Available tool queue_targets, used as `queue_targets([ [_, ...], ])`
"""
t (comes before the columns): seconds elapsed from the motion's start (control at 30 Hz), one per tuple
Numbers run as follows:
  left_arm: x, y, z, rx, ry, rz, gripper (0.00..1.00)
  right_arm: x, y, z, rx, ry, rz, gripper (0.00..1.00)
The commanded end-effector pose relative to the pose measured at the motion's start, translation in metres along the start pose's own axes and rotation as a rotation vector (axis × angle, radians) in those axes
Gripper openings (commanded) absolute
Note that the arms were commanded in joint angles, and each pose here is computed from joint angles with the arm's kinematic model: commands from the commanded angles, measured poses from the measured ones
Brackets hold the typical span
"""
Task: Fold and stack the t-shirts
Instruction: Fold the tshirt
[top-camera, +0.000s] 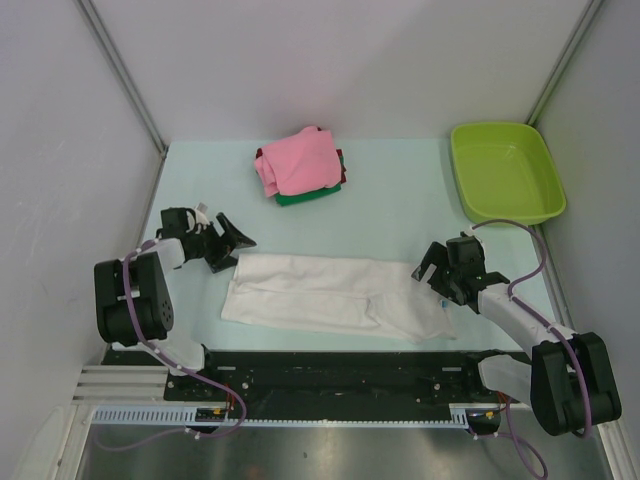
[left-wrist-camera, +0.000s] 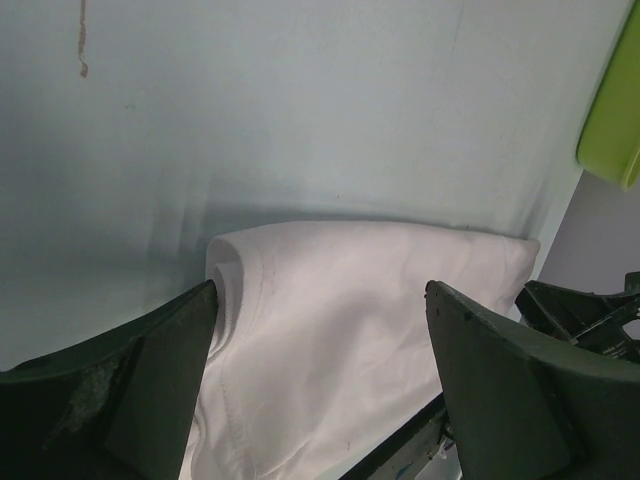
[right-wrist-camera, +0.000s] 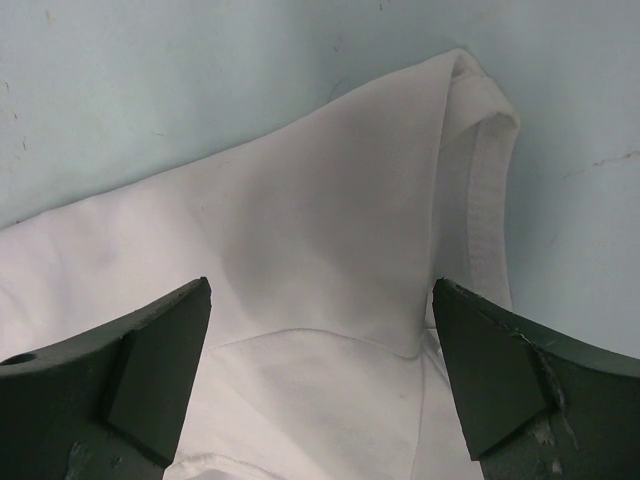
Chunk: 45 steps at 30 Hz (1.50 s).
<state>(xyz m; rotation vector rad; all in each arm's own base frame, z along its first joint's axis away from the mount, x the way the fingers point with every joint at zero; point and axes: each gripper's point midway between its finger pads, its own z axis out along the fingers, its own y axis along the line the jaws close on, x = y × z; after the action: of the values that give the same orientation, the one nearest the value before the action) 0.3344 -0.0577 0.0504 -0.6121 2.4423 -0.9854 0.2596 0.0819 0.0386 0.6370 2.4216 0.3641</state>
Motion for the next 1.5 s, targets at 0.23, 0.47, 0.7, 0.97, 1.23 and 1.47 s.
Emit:
queue_targets([
  [0.23,-0.006,-0.014,-0.015,0.052,-0.035,0.055,0.89,0.000,0.006,0.000,-0.022,-0.007,0.003,0.97],
  [0.47,-0.004,-0.011,-0.014,0.051,-0.029,0.045,0.89,0.001,0.005,0.000,-0.017,-0.006,0.001,0.97],
  [0.7,0.000,-0.011,-0.010,0.078,-0.015,0.031,0.88,0.002,0.007,0.001,-0.018,-0.005,-0.001,0.98],
  [0.97,-0.013,-0.019,-0.005,0.113,-0.020,0.013,0.88,0.007,0.004,0.004,-0.014,0.006,-0.003,0.97],
  [1.23,-0.028,-0.016,0.006,0.114,-0.018,-0.015,0.88,0.008,0.004,0.008,-0.013,0.011,-0.002,0.97],
  [1.47,-0.041,-0.021,0.008,0.130,-0.023,-0.024,0.88,0.010,0.003,0.010,-0.009,0.016,-0.007,0.97],
])
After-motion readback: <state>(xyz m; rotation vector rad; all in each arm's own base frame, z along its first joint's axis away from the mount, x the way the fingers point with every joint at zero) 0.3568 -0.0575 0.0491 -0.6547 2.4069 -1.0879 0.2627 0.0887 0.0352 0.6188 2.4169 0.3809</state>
